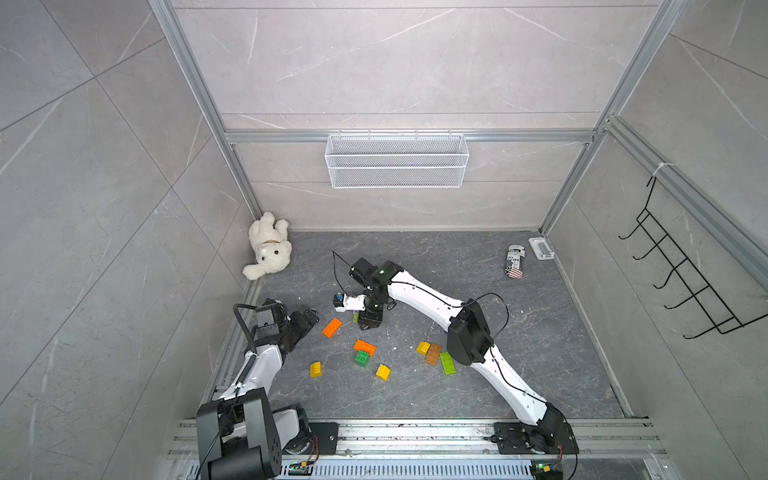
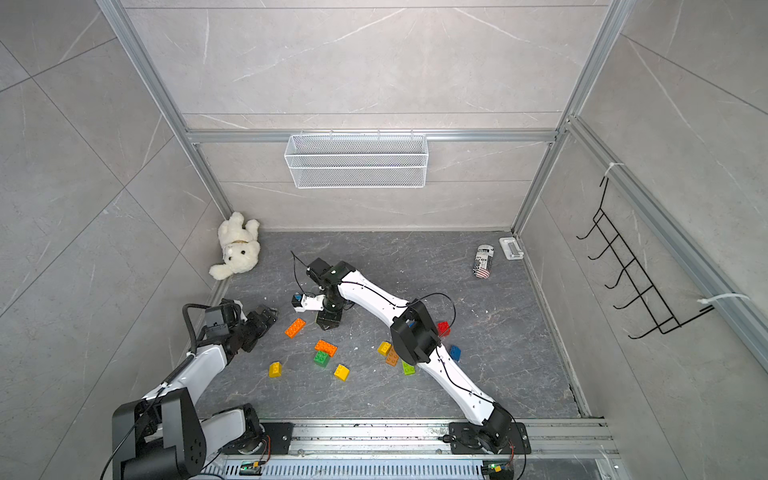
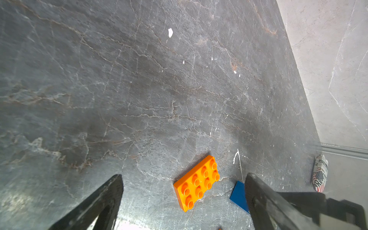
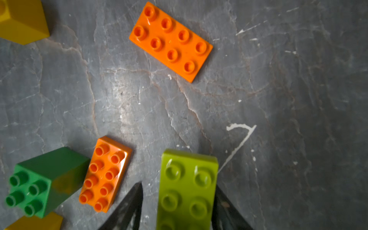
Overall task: Assemble a fork with lego
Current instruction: Assemble the lego brick with the lego brick, then pick up the lego brick from the center of the board.
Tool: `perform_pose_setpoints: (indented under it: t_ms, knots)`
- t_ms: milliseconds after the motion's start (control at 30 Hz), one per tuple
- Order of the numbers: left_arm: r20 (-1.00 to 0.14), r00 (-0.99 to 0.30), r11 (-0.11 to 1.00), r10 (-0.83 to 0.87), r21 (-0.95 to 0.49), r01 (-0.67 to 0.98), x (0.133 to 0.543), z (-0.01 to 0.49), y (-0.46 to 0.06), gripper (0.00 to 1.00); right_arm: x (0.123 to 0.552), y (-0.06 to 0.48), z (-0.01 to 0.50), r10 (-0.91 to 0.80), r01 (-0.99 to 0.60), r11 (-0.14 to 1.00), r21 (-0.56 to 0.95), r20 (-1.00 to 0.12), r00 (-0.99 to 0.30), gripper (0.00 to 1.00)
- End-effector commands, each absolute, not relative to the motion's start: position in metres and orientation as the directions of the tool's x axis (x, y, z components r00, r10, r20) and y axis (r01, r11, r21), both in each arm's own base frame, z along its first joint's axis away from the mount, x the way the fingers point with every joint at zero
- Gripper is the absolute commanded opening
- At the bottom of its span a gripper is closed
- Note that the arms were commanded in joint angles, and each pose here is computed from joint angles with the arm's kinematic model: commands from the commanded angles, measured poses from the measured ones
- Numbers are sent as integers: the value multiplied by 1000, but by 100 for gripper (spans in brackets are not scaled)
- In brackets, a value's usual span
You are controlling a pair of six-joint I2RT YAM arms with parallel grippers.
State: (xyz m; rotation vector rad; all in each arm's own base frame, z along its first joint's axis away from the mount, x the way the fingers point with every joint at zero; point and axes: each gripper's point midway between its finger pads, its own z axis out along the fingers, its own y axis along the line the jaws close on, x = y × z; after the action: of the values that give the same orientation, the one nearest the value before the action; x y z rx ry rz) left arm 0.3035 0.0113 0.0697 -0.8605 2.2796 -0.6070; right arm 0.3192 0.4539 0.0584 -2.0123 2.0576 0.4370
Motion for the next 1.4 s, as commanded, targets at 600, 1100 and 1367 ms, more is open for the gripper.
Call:
perform_pose_setpoints:
  t_ms: [600, 1100, 1367]
  knots:
    - [-372, -583, 636, -723, -687, -351, 300, 99, -4, 98, 250, 450, 104, -807, -934, 352, -54, -524, -274, 35]
    - [-386, -576, 638, -721, -693, -335, 299, 101, -4, 98, 250, 459, 68, -812, -908, 413, -68, -480, -333, 32]
    - [-378, -576, 634, -724, -694, -341, 297, 97, -5, 98, 247, 466, 47, -828, -917, 396, -39, -447, -339, 36]
